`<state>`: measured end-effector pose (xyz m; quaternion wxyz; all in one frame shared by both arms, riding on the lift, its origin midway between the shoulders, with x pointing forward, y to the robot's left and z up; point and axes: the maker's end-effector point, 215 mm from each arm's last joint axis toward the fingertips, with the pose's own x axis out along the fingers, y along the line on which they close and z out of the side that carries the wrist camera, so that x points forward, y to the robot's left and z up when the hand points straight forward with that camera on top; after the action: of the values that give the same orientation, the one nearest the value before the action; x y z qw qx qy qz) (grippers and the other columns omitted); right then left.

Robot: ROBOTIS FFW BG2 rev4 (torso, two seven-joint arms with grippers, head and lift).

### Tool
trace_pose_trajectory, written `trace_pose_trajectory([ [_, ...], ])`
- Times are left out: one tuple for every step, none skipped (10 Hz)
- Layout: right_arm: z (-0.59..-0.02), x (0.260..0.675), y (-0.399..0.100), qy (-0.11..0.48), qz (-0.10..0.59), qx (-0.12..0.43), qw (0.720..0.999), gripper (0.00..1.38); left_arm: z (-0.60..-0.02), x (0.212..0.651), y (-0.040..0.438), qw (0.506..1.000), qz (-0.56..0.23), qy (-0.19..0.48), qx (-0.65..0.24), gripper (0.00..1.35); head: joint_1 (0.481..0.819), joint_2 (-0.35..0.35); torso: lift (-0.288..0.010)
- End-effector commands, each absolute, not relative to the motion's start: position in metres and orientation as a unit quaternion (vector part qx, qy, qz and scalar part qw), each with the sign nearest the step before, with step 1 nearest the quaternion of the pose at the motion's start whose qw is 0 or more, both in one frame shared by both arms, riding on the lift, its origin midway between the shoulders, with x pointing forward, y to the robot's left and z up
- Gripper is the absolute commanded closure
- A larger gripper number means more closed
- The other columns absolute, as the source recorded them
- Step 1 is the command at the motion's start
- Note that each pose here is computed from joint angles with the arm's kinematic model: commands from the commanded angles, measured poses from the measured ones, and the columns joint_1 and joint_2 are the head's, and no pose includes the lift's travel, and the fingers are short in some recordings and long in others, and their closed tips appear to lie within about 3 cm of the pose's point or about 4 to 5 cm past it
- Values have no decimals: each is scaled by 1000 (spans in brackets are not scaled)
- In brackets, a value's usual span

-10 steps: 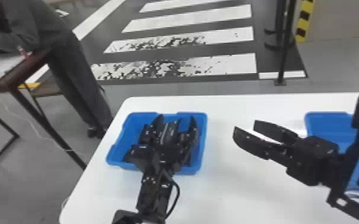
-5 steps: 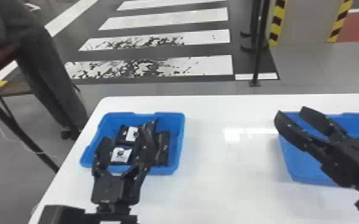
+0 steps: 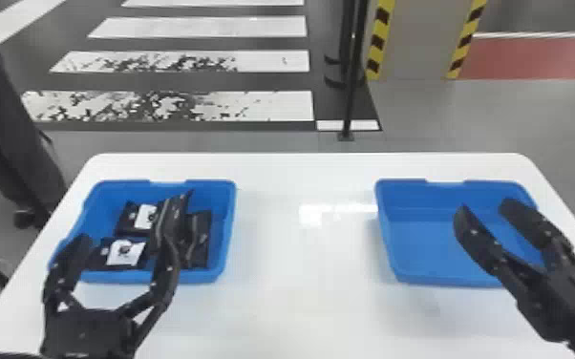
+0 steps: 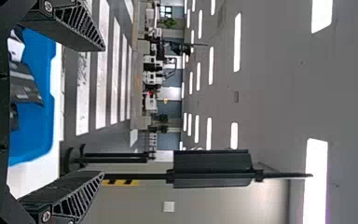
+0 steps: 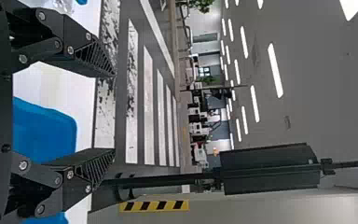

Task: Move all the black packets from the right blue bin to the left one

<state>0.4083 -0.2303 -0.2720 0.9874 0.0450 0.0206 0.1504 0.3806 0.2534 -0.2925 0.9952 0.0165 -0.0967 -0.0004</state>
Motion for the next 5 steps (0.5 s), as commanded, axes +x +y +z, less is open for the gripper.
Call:
trace_pose_trajectory([
  [-292, 393, -239, 47, 141, 32, 988, 510, -305, 381, 256, 995, -2, -75, 63, 93, 695, 33, -140],
  [-297, 392, -242, 54, 138, 29, 988, 510, -305, 382, 253, 995, -3, -76, 61, 88, 695, 32, -140],
  [-302, 392, -243, 58, 138, 27, 988, 510, -302, 383, 246, 996, -7, -79, 48, 84, 695, 28, -140],
  [-303, 392, -243, 59, 138, 25, 988, 510, -297, 385, 238, 996, -11, -87, 23, 84, 695, 16, -140],
  [-304, 392, -242, 61, 138, 24, 988, 510, -293, 384, 236, 996, -12, -90, 10, 84, 695, 3, -140],
])
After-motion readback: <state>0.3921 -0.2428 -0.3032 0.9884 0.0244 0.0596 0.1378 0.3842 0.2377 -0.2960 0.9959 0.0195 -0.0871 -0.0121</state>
